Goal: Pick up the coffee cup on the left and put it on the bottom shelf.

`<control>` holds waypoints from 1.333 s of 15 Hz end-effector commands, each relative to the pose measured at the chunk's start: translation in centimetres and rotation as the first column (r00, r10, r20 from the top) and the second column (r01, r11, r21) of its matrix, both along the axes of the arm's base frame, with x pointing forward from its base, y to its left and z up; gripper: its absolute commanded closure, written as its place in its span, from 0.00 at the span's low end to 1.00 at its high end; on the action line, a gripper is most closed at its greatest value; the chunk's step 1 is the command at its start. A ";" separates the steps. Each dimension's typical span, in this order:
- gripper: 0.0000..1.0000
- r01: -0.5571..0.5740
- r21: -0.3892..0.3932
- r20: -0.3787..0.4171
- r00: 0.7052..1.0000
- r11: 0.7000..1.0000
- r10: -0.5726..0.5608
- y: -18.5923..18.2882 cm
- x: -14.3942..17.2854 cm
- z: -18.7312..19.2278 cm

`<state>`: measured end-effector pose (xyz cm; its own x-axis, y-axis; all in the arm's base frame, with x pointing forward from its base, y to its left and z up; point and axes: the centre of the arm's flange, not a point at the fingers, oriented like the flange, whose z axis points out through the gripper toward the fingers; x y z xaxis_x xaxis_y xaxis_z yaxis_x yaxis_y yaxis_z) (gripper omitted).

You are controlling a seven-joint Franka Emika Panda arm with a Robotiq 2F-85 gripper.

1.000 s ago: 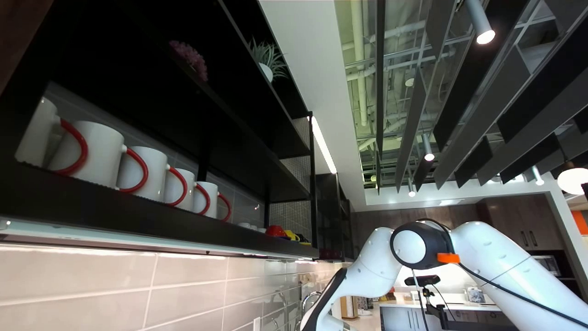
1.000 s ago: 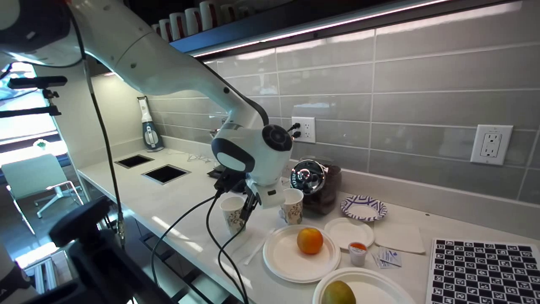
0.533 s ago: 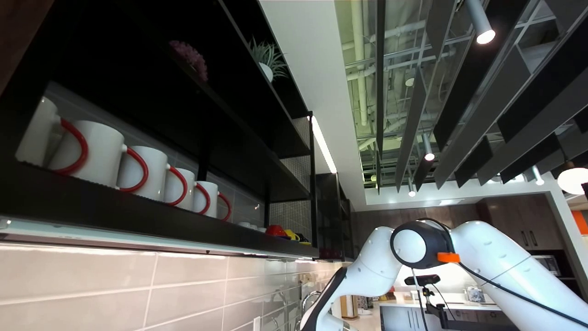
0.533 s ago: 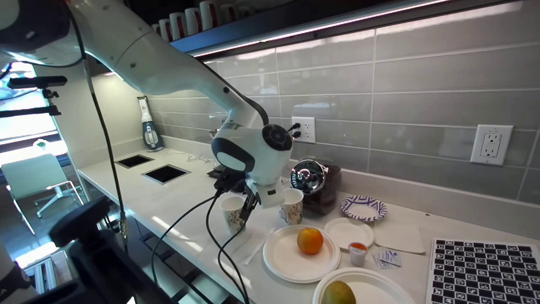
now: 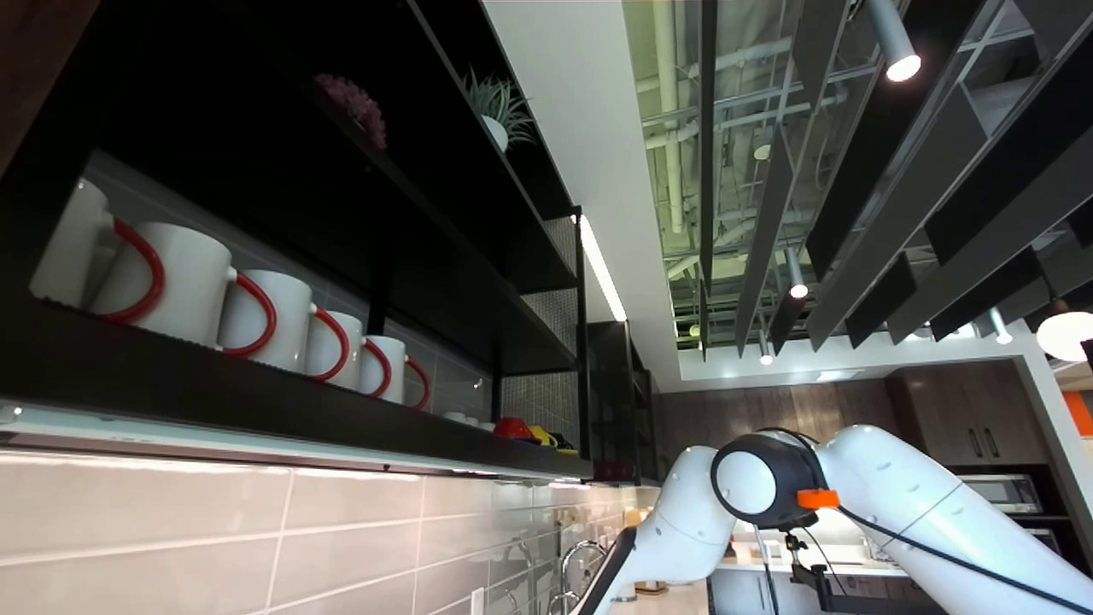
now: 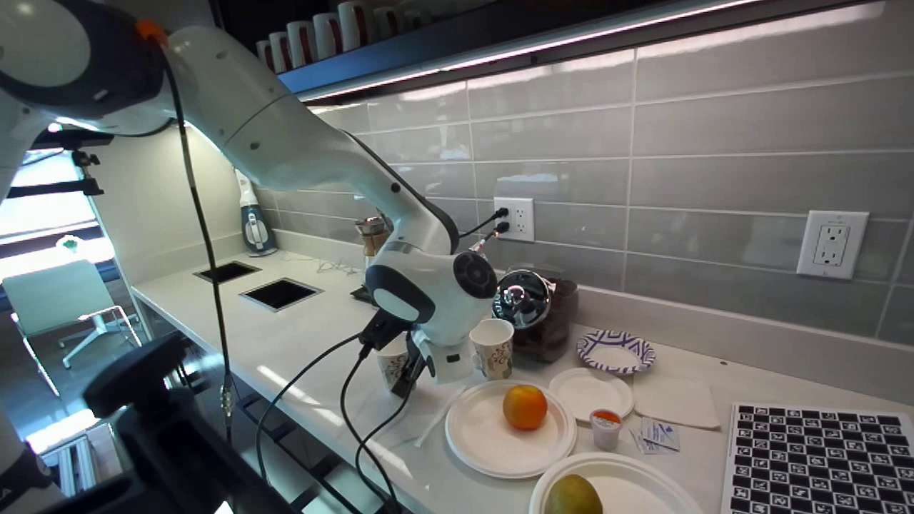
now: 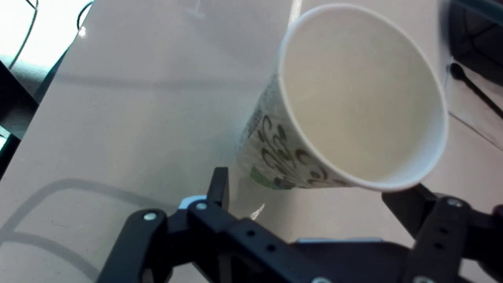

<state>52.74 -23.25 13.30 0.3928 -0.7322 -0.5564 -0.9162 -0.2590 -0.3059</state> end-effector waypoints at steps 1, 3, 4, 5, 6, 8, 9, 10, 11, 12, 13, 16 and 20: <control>0.00 0.007 0.032 -0.017 1.000 0.999 -0.006 -1.0 1.0 -1.1; 0.00 -0.011 0.059 0.001 1.000 0.998 0.011 -1.1 1.5 -1.5; 0.00 -0.020 0.081 0.008 1.000 0.996 0.020 -1.0 1.7 -1.7; 0.00 -0.027 0.097 0.007 1.000 0.995 0.026 -0.9 2.1 -1.8; 0.00 -0.035 0.110 0.007 0.999 0.993 0.034 -0.8 2.4 -2.0; 0.00 -0.050 0.133 -0.004 0.999 0.990 0.051 -0.5 3.1 -2.5; 0.00 -0.059 0.142 -0.009 0.998 0.988 0.061 -0.4 3.4 -2.7; 0.00 -0.065 0.151 -0.017 0.998 0.986 0.068 -0.3 3.6 -2.9; 0.00 -0.071 0.160 -0.021 0.997 0.985 0.075 -0.2 3.9 -3.2; 0.00 -0.077 0.167 -0.026 0.996 0.983 0.083 -0.1 4.2 -3.5; 0.00 -0.081 0.173 -0.030 0.996 0.982 0.087 0.0 4.4 -3.7; 0.00 -0.091 0.184 -0.039 0.994 0.979 0.100 0.1 5.0 -4.4; 0.00 -0.102 0.192 -0.045 0.993 0.976 0.113 0.1 5.6 -5.0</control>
